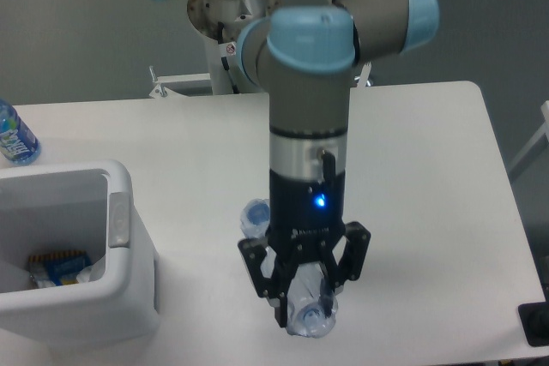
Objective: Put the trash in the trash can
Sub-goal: 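Lift the bottle and carry it over the trash bin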
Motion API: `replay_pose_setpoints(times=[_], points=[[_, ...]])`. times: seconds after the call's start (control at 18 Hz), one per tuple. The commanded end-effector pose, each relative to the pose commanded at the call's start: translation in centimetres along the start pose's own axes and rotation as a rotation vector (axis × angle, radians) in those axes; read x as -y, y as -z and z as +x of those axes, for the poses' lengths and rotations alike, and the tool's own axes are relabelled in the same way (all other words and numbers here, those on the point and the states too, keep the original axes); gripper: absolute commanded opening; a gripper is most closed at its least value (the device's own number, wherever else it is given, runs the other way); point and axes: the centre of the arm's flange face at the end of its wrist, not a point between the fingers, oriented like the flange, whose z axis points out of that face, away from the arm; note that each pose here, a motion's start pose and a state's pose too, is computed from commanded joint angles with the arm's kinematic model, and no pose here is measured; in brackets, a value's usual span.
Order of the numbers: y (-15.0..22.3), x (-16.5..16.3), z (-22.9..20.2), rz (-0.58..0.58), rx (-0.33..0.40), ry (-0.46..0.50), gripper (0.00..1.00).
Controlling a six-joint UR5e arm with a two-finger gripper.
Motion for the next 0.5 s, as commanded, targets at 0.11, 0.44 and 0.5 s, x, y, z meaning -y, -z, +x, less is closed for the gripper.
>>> replay_pose_setpoints(times=[0.11,0.44,0.5], points=[[1.3,-0.1,2.3,0.014,-0.02,-0.016,0.54],[2.4,-1.6,8.6,0.009,-0.083,-0.076,0.54],[2.8,-1.6,9.1,0.013,-0.088,-0.078,0.54]])
